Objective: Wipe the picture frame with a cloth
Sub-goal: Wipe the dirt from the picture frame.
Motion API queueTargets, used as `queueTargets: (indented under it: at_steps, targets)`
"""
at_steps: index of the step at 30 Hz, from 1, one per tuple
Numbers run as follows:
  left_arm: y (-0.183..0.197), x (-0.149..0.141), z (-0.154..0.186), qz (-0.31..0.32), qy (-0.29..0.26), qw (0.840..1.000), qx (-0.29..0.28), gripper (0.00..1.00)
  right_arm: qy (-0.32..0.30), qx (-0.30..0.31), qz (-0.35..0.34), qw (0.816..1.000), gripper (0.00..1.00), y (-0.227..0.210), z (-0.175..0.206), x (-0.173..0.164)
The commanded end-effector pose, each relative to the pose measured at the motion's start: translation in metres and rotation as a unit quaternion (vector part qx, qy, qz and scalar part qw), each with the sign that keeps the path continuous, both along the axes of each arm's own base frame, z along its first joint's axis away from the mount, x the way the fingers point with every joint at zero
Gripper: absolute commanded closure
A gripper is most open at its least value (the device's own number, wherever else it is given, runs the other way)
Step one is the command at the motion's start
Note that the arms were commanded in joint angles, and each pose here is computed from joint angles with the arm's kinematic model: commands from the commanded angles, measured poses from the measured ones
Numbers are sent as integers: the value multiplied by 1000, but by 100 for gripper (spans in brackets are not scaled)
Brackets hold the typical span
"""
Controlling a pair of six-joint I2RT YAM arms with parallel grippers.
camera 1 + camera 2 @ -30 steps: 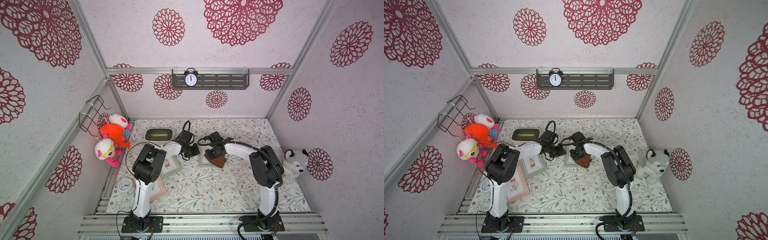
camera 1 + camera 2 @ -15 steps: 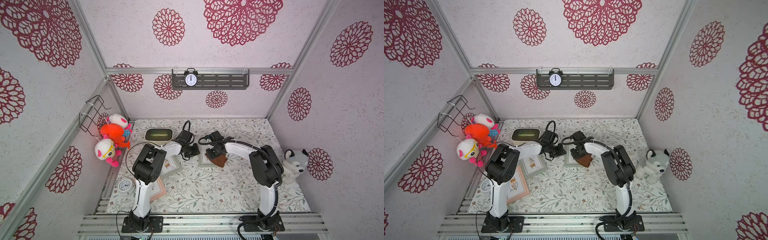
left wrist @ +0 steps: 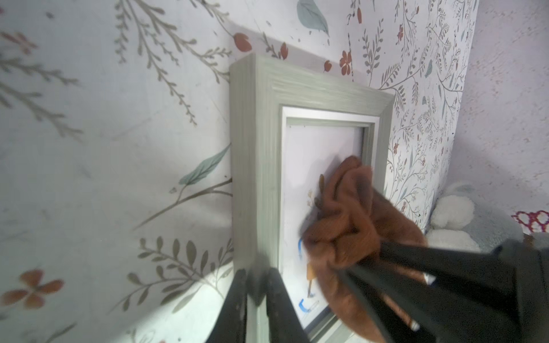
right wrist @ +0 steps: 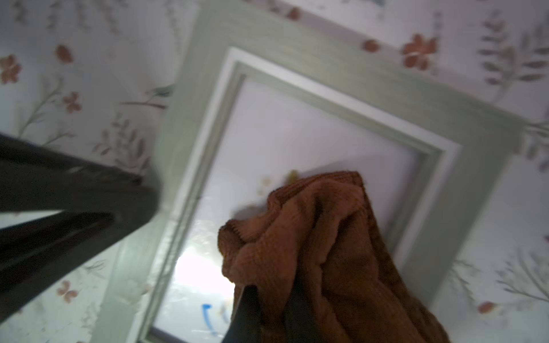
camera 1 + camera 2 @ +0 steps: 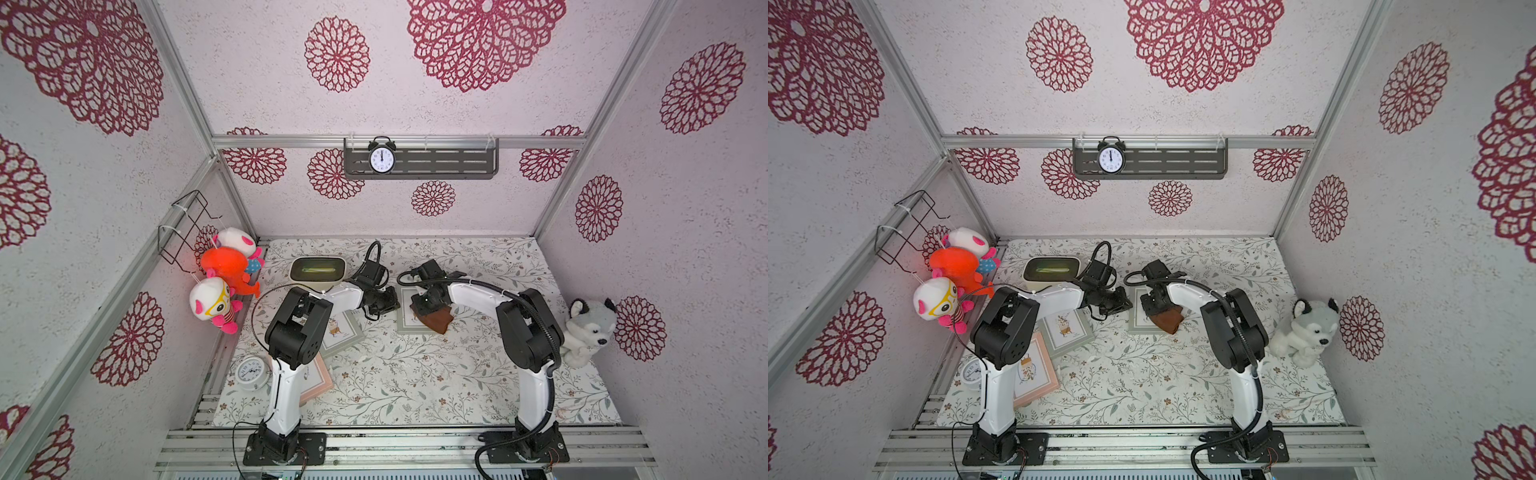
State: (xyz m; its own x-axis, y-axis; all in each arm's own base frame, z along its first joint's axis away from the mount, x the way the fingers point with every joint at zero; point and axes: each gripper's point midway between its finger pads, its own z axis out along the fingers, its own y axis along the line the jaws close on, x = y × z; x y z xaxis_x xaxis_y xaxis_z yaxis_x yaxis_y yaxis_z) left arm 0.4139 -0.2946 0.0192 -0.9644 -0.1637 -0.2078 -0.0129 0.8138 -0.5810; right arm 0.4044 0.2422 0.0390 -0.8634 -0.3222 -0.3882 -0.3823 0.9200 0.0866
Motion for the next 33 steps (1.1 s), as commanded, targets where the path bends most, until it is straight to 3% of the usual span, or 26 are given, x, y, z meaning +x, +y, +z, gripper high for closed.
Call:
queueTargets:
  at_steps: [1,6,14,17,22,29,33]
  targets:
    - [38,-43,-75,13,101,990,102,85,29,-39,-40,998,100,-26,-11,-6]
    - [38,-42,-75,15,101,989,103,85,47,22,17,999,100,48,-13,-25]
    - [40,-43,-73,12,97,990,106,85,27,-54,-120,991,100,-37,-21,8]
    - [39,-42,-72,12,96,990,105,85,31,-46,-105,993,100,-22,-19,2]
    - [39,-42,-73,13,97,990,105,85,51,11,-37,998,100,51,-24,-20]
    - [40,-43,-73,13,96,990,105,85,29,-68,-141,987,100,-47,-30,10]
    - [39,-43,-73,14,97,990,104,85,42,-18,-56,997,100,7,-25,-17]
